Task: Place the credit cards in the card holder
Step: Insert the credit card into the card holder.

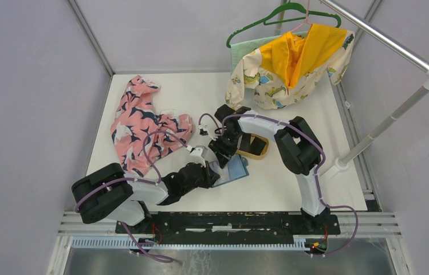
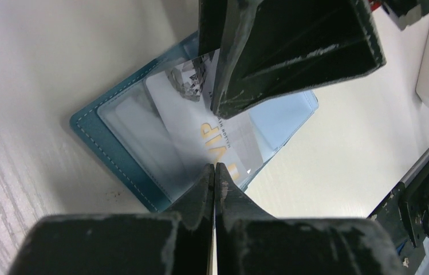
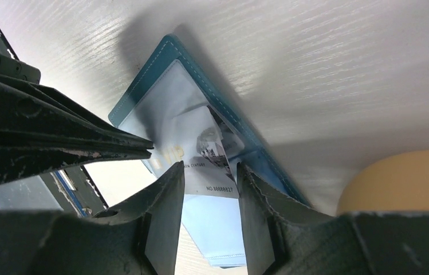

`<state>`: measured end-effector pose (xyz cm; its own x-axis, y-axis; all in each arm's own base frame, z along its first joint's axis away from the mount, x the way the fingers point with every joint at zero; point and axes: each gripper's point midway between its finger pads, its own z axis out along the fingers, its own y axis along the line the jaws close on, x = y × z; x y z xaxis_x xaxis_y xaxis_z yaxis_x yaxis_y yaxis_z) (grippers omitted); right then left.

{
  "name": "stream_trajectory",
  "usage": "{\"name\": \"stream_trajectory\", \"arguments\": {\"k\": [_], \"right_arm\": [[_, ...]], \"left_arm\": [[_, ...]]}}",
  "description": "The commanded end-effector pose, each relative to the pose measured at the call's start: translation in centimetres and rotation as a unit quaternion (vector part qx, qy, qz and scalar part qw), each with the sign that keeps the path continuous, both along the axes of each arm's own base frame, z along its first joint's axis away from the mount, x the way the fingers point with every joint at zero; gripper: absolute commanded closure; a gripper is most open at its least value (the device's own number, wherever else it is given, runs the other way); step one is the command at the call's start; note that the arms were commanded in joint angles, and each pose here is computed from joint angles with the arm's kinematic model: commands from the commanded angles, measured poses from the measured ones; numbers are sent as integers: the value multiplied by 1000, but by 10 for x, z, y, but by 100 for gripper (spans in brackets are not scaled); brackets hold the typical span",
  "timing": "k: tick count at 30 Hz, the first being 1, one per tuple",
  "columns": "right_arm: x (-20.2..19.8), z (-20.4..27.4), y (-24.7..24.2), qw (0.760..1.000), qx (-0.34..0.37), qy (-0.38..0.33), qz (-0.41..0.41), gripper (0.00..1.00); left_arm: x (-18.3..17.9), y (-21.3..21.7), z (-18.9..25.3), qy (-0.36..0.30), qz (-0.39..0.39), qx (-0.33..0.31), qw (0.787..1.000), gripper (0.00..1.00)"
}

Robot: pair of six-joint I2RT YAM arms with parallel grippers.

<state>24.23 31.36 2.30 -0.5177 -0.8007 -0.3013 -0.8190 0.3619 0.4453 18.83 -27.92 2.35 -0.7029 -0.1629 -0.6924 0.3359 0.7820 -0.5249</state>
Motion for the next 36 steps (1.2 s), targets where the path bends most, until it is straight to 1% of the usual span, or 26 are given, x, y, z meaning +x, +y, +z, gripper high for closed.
{"name": "stream_trajectory", "arguments": {"k": [1,9,12,18,23,25,27,29,33,36], "right_arm": [[10,-8,-5,1000,7,4,-8,55],[15,-8,-11,999,24,15,-34,56],[15,-10,-10,999,28,17,-36,62],[17,-11,-12,999,28,15,-36,64],[16,-12,-12,999,32,17,-31,73],[16,-14,-13,999,27,18,-30,78],[15,-17,-15,999,23,18,-29,81],[17,-18,-16,999,18,13,-30,83],[19,-18,-16,999,16,6,-28,87],[19,-17,-16,1000,15,3,-23,88]], "left_arm": [[-9,18,-18,27,18,14,999,98],[-8,19,-17,22,18,22,999,98],[-8,19,-18,24,15,24,999,98],[-9,20,-19,25,13,27,999,98],[-7,15,-8,18,7,21,1000,97],[-7,14,3,15,4,19,1000,93],[-5,20,14,7,17,22,1000,85],[-2,31,20,0,36,34,999,79],[0,49,20,1,62,63,996,71],[1,53,13,11,68,72,995,67]]}}
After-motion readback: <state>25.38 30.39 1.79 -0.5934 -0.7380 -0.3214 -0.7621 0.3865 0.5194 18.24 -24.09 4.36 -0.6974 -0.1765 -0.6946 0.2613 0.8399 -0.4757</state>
